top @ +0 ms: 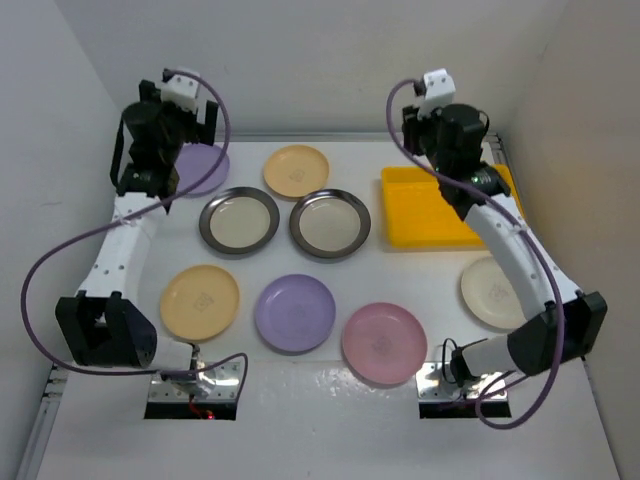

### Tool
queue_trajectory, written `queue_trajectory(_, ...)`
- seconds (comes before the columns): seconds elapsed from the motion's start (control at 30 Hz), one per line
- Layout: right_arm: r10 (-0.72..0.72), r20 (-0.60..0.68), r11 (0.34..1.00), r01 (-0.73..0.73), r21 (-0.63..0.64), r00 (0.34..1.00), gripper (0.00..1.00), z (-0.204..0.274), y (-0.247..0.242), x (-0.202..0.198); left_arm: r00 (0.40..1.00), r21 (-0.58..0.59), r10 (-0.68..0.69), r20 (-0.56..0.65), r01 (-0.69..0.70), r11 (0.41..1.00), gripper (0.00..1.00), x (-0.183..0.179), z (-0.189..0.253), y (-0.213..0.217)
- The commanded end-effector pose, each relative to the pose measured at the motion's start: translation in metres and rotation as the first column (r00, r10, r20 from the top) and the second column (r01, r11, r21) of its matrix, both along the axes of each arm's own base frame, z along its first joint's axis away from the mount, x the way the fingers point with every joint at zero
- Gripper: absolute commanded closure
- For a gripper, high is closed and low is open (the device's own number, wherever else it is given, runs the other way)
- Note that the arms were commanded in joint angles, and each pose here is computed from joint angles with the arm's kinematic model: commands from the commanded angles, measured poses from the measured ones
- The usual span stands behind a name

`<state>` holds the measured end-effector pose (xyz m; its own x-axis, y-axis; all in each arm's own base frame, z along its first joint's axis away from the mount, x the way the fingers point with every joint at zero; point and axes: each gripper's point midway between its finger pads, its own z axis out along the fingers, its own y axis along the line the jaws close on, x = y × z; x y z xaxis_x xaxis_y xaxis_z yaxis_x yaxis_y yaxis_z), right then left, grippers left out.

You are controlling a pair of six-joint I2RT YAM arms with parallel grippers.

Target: Place the plates into the plastic bin on the countertop

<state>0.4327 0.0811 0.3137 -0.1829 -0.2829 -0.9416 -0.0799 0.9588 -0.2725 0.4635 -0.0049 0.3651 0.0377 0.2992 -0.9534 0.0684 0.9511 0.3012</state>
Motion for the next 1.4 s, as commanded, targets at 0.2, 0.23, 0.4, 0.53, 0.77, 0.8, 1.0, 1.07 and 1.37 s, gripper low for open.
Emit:
queue_trajectory(0.2,0.475,-0.390,0.575,0.058,0.816,0.789,0.29,-0.096,0.132,-0.025,0.703,-0.313,-0.349,-0.620,0.185,0.931,0.30,-0.049,-0.132,-0.054)
queue_trajectory(0.23,0.409,-0.379,0.589,0.077,0.804,0.831,0.20,-0.095,0.126,-0.022,0.684,-0.320,-0.332,-0.649,0.150,0.935,0.30,-0.057,-0.147,-0.052)
queue_trajectory(0.4,0.275,-0.570,0.622,0.309,0.719,0.774,0.29,-0.203,0.129,-0.081,0.667,-0.319,-0.239,-0.705,0.002,0.948,0.27,-0.073,-0.180,-0.026)
queue_trajectory(0.53,0.214,-0.595,0.572,0.394,0.719,0.775,0.41,-0.228,0.133,-0.086,0.665,-0.292,-0.183,-0.724,-0.054,0.955,0.25,-0.077,-0.197,-0.014)
queue_trajectory(0.77,0.150,-0.655,0.509,0.510,0.693,0.740,0.42,-0.280,0.138,-0.086,0.656,-0.300,-0.159,-0.738,-0.107,0.948,0.24,-0.080,-0.208,-0.006)
queue_trajectory(0.8,0.171,-0.597,0.462,0.472,0.751,0.784,0.42,-0.270,0.144,-0.072,0.655,-0.308,-0.170,-0.736,-0.100,0.946,0.23,-0.080,-0.207,-0.008)
queue_trajectory(1.0,0.110,-0.620,0.437,0.522,0.732,0.777,0.48,-0.301,0.148,-0.057,0.651,-0.348,-0.203,-0.731,-0.100,0.932,0.23,-0.081,-0.206,-0.015)
queue_trajectory(1.07,0.078,-0.625,0.445,0.534,0.719,0.777,0.53,-0.308,0.145,-0.055,0.651,-0.348,-0.203,-0.731,-0.100,0.932,0.23,-0.081,-0.206,-0.015)
queue_trajectory(1.37,0.155,-0.584,0.512,0.441,0.737,0.797,1.00,-0.294,0.143,-0.072,0.659,-0.353,-0.196,-0.726,-0.112,0.929,0.22,-0.076,-0.202,-0.011)
